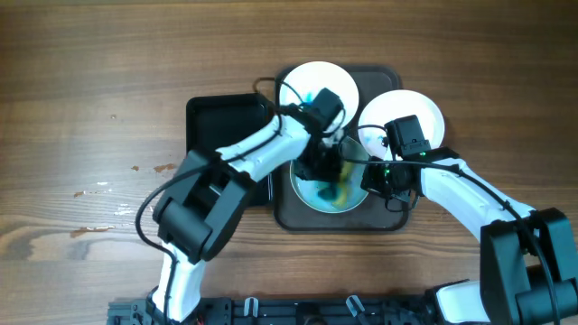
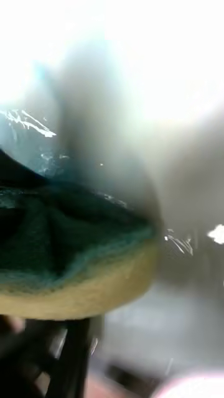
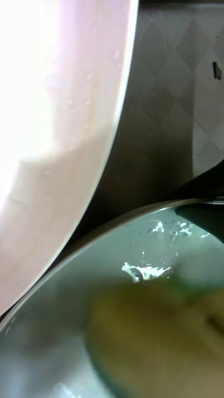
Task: Clean dirty plates on tray and stack at the side
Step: 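Scrub the tilted plate's surface with the sponge in left gripper, then return the sponge to the black tray with left gripper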
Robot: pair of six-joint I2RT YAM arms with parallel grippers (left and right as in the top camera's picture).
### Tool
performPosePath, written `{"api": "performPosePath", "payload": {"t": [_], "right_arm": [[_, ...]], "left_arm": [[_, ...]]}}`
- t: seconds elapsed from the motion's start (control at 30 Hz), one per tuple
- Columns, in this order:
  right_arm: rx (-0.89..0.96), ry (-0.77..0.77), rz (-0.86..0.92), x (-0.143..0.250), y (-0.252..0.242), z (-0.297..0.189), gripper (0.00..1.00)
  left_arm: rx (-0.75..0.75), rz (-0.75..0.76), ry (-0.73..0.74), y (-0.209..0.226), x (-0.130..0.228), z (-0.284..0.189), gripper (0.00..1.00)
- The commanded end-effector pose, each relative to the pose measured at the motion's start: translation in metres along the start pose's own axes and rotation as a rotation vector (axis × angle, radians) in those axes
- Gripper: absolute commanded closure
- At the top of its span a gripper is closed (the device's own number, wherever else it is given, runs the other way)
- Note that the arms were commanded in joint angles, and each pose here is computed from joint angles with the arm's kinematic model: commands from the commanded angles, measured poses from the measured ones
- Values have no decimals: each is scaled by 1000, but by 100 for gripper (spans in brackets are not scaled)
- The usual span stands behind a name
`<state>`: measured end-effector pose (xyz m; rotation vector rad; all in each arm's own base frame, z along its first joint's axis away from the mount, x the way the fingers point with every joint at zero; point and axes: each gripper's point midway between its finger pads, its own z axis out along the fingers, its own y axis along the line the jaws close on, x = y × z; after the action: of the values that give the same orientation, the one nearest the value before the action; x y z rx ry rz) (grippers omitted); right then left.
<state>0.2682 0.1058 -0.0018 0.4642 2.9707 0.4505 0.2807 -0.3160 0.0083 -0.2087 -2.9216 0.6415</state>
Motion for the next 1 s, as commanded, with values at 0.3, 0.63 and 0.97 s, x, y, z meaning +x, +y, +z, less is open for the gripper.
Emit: {"api": "performPosePath", "payload": {"t": [0.3,0.63,0.97], "right_arm": [[118,7,21,6,-27,11,96],[124,16,-3,8,-29,11,96],[124,16,-7,8,-29,11,96]], "left_arm": [[-297,-126,-294,68,-31,-92,96],[-70,-219,-338,88,-19,-185,96],[-464,-363,-302,221,-3,-120,90]]}}
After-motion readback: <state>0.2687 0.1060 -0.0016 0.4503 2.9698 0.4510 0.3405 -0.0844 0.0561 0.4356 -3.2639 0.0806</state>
